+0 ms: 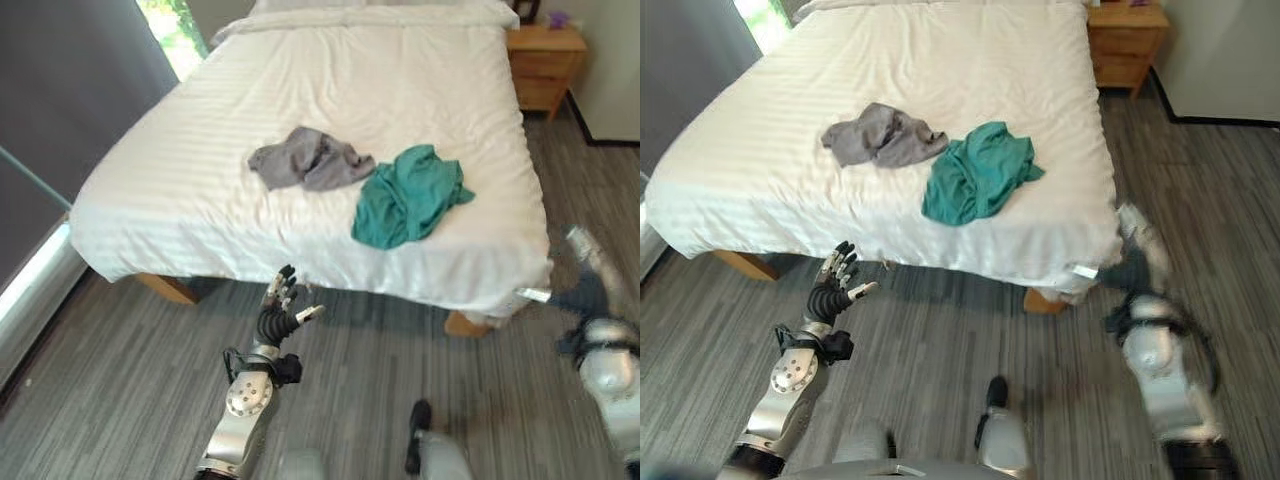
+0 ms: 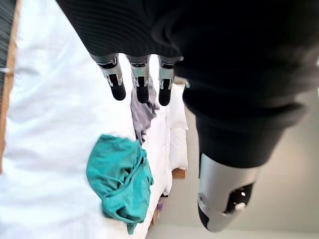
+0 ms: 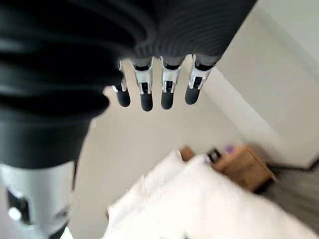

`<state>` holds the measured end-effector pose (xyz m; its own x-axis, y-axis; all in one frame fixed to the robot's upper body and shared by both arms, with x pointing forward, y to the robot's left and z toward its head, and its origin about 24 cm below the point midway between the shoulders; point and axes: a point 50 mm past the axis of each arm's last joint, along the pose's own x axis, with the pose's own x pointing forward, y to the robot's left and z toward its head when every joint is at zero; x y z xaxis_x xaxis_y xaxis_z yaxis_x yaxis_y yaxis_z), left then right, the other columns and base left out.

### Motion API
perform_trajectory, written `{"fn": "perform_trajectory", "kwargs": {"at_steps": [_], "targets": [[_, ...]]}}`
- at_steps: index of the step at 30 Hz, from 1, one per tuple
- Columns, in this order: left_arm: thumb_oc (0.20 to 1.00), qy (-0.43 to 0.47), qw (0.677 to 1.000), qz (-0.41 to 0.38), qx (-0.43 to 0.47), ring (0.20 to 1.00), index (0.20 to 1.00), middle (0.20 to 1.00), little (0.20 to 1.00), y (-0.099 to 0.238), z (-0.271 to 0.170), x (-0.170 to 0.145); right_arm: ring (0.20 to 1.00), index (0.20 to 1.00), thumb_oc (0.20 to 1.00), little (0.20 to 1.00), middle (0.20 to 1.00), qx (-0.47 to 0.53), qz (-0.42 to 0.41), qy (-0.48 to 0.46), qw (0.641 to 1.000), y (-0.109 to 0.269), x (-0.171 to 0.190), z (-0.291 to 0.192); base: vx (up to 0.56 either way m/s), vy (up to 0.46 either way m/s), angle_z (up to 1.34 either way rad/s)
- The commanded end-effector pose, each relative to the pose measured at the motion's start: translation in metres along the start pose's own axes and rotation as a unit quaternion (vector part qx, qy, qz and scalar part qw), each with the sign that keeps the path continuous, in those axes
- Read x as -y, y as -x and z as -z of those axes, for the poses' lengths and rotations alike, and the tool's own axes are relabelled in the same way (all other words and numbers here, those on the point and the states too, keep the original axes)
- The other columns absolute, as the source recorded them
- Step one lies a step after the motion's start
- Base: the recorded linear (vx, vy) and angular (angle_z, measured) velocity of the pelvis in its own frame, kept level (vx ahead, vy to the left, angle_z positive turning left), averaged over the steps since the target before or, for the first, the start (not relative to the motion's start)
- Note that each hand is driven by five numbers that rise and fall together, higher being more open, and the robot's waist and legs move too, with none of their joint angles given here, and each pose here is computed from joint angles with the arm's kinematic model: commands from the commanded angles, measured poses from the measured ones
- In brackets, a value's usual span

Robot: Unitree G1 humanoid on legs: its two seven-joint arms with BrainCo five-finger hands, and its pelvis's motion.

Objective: Pick up bed clothes into laundry basket.

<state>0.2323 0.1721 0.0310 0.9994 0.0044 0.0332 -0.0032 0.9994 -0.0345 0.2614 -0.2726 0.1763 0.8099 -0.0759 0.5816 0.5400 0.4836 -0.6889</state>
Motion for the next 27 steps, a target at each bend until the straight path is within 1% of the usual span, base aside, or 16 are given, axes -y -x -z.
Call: {"fn": "perform_trajectory", "kwargs": {"at_steps": [1, 5, 9, 12, 14, 16, 20, 23, 25, 26, 27], "targets": [[1.0, 0.017, 0.998, -0.004, 0.061, 1.0, 1.0, 1.0, 1.0, -0.001, -0.024, -0.003, 1.0, 1.0, 1.0, 1.0, 1.0, 0.088, 0.016, 0.045, 0.995, -0.013, 0.016, -0.022, 0.24, 0.19, -0.57], [1.0, 0.019, 0.999, -0.002, 0.032, 1.0, 1.0, 1.0, 1.0, 0.006, -0.012, -0.005, 1.0, 1.0, 1.0, 1.0, 1.0, 0.082, 0.002, 0.075, 0.994, -0.016, 0.017, -0.017, 0.27, 0.091, -0.62], [1.0, 0.023, 1.0, -0.004, 0.01, 1.0, 1.0, 1.0, 1.0, 0.013, -0.002, -0.007, 1.0, 1.0, 1.0, 1.0, 1.0, 0.089, -0.01, 0.042, 0.995, -0.017, 0.008, -0.024, 0.16, 0.062, -0.22], [1.0, 0.037, 0.999, -0.011, -0.024, 1.0, 1.0, 1.0, 1.0, 0.02, 0.012, -0.011, 1.0, 1.0, 1.0, 1.0, 1.0, 0.081, -0.07, 0.034, 0.994, -0.022, -0.018, -0.023, 0.12, 0.058, 0.34], [1.0, 0.039, 0.999, -0.014, -0.029, 1.0, 1.0, 1.0, 1.0, 0.021, 0.014, -0.013, 1.0, 1.0, 1.0, 1.0, 1.0, 0.083, -0.08, 0.028, 0.993, -0.024, -0.025, -0.025, 0.05, 0.016, 0.19], [1.0, 0.048, 0.998, -0.019, -0.043, 1.0, 1.0, 1.0, 1.0, 0.024, 0.02, -0.014, 1.0, 1.0, 1.0, 1.0, 1.0, 0.084, -0.111, 0.017, 0.99, -0.024, -0.04, -0.029, 0.05, 0.0, 0.91], [1.0, 0.064, 0.995, -0.036, -0.065, 1.0, 1.0, 1.0, 1.0, 0.031, 0.029, -0.02, 1.0, 1.0, 1.0, 1.0, 1.0, 0.069, -0.189, 0.011, 0.98, -0.022, -0.083, -0.033, 0.07, -0.016, 0.26], [1.0, 0.07, 0.994, -0.048, -0.075, 1.0, 1.0, 1.0, 1.0, 0.034, 0.033, -0.023, 1.0, 1.0, 1.0, 1.0, 1.0, 0.021, -0.239, -0.007, 0.971, -0.01, -0.115, -0.024, 0.05, -0.03, 0.25], [1.0, 0.072, 0.993, -0.052, -0.083, 1.0, 1.0, 1.0, 1.0, 0.036, 0.036, -0.025, 1.0, 1.0, 1.0, 1.0, 1.0, -0.013, -0.272, -0.003, 0.962, -0.002, -0.134, -0.015, 0.05, -0.028, 0.21], [1.0, 0.071, 0.993, -0.053, -0.083, 1.0, 1.0, 1.0, 1.0, 0.036, 0.036, -0.026, 1.0, 1.0, 1.0, 1.0, 1.0, -0.013, -0.272, -0.003, 0.962, -0.002, -0.135, -0.015, 0.03, -0.025, 0.16], [1.0, 0.072, 0.992, -0.052, -0.086, 1.0, 1.0, 1.0, 1.0, 0.036, 0.038, -0.026, 1.0, 1.0, 1.0, 1.0, 1.0, -0.036, -0.289, 0.001, 0.957, 0.003, -0.145, -0.009, 0.03, -0.023, 0.13]]}}
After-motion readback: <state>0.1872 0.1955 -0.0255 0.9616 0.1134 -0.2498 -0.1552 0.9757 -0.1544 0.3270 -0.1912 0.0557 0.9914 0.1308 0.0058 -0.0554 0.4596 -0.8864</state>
